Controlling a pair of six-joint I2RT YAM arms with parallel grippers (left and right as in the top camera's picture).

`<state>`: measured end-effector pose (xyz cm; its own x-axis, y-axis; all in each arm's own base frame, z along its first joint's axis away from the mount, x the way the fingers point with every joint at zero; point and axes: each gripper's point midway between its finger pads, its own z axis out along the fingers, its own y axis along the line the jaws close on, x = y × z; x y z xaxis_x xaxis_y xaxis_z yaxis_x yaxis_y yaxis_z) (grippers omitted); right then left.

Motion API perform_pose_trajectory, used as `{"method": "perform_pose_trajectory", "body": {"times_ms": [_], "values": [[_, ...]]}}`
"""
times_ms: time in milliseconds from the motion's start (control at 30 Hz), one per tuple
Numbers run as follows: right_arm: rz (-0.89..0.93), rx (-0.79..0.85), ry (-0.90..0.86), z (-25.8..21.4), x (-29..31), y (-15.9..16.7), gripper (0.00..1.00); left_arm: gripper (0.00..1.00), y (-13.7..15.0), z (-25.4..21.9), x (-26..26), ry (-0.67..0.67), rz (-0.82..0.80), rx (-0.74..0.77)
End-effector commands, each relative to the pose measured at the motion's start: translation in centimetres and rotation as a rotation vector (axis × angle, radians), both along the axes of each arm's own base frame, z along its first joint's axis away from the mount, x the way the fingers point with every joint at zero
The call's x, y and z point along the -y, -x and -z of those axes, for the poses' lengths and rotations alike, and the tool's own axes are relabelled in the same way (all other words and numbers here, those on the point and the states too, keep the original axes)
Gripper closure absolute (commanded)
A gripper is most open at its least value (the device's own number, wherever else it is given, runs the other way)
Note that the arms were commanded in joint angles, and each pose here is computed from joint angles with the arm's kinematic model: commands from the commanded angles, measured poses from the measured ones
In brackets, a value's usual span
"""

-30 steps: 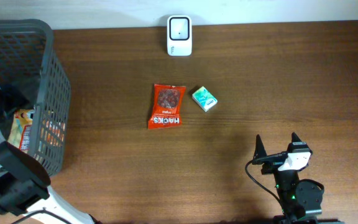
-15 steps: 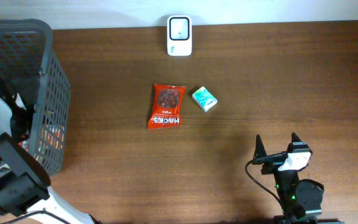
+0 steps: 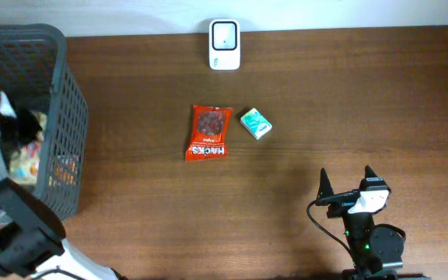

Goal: Scan the item barcode
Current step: 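Reach the left gripper into the basket and grasp the yellow snack bag, then place the yellow snack bag on the table left of the red bag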

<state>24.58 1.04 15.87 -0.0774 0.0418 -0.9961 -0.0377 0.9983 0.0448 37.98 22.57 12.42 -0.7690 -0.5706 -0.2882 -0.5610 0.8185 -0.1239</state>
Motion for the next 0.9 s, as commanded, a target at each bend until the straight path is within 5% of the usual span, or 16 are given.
{"method": "perform_pose_trajectory", "body": {"times_ms": [0, 167, 400, 633, 867], "values": [[0.015, -0.006, 0.001, 0.4, 0.3, 0.0, 0.02, 1.0, -1.7, -15.3, 2.1, -0.081, 0.072, 0.384], [0.014, -0.006, 0.001, 0.4, 0.3, 0.0, 0.02, 1.0, 3.5, -27.6, 6.1, -0.245, 0.112, 0.653], [0.015, -0.006, 0.001, 0.4, 0.3, 0.0, 0.02, 1.0, 4.5, -33.0, 21.5, 0.162, 0.555, 0.914], [0.015, -0.006, 0.001, 0.4, 0.3, 0.0, 0.02, 1.0, 2.7, -30.2, 31.6, 0.286, 0.795, 0.809], [0.014, -0.006, 0.001, 0.4, 0.3, 0.0, 0.02, 1.0, -3.7, -16.3, 33.0, 0.047, 0.407, 0.348]]}}
